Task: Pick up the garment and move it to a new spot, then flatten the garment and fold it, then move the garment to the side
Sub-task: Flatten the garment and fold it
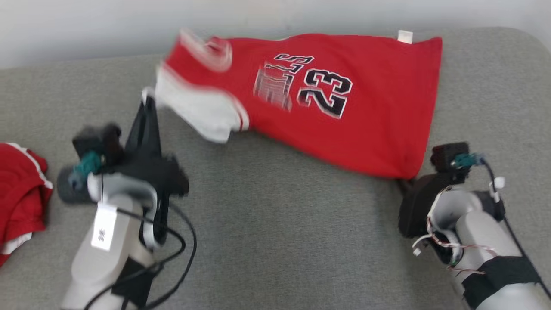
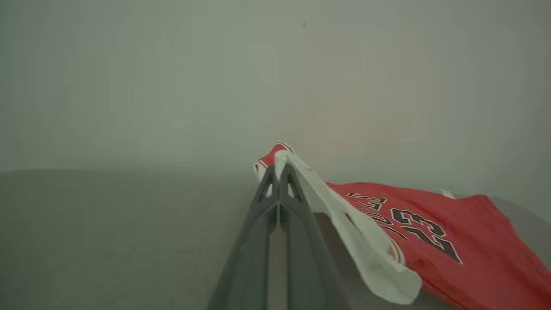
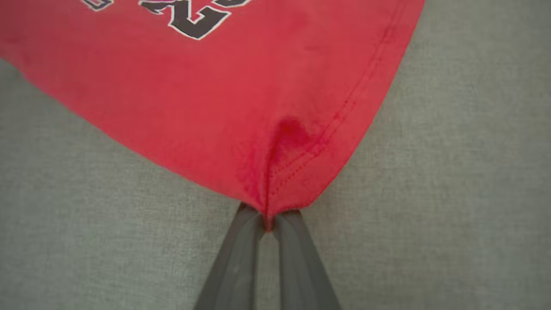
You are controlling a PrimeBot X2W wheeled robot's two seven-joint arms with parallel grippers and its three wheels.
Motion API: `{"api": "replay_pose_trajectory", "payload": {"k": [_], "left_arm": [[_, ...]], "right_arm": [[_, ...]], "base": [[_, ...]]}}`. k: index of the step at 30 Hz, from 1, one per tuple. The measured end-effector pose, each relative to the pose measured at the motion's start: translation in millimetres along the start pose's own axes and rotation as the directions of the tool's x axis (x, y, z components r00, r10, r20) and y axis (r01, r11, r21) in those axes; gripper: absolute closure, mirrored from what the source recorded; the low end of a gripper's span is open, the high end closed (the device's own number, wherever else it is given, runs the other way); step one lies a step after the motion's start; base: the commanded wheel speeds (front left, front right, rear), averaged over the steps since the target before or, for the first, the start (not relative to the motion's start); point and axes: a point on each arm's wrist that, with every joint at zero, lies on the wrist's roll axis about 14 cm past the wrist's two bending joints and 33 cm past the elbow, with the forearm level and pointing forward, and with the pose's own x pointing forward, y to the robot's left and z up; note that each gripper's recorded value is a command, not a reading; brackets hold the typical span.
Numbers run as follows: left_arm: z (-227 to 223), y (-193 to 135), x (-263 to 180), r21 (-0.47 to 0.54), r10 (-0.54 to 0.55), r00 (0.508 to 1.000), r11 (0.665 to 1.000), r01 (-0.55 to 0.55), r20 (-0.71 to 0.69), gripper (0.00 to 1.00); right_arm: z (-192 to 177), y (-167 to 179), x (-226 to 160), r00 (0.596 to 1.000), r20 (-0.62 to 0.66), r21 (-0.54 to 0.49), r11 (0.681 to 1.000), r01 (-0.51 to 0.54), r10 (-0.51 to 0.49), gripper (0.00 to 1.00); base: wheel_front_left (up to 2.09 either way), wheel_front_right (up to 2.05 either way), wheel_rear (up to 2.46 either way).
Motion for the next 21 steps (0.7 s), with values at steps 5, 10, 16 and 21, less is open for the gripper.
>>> {"api": "replay_pose_trajectory", "payload": {"k": [5,10,16,21], "left_arm": [[-51.3,29.8,-38.0,-0.011,0.097,0.986,0.995,-0.099,-0.138,1.00],[-61.3,32.8,-64.4,-0.015,0.120,0.978,0.992,-0.124,-0.170,1.00],[-78.2,33.1,-111.1,-0.021,0.148,0.964,0.988,-0.156,-0.221,1.00],[-82.4,28.7,-149.1,-0.042,0.159,0.960,0.984,-0.173,-0.230,1.00]], "right_arm": [[-18.1,14.2,4.4,0.999,-0.034,0.035,0.999,-0.021,0.022,1.00],[-8.7,4.5,-5.4,1.000,0.016,0.055,0.998,0.007,-0.008,1.00],[-10.6,-5.7,-23.4,0.999,0.044,0.023,0.999,0.029,-0.030,1.00],[-26.4,-6.8,-37.9,0.999,0.033,-0.046,0.999,0.028,-0.027,1.00]], "base": [[0.00,0.00,0.00],[0.00,0.00,0.00],[0.00,0.00,0.00],[0.00,0.00,0.00]]}}
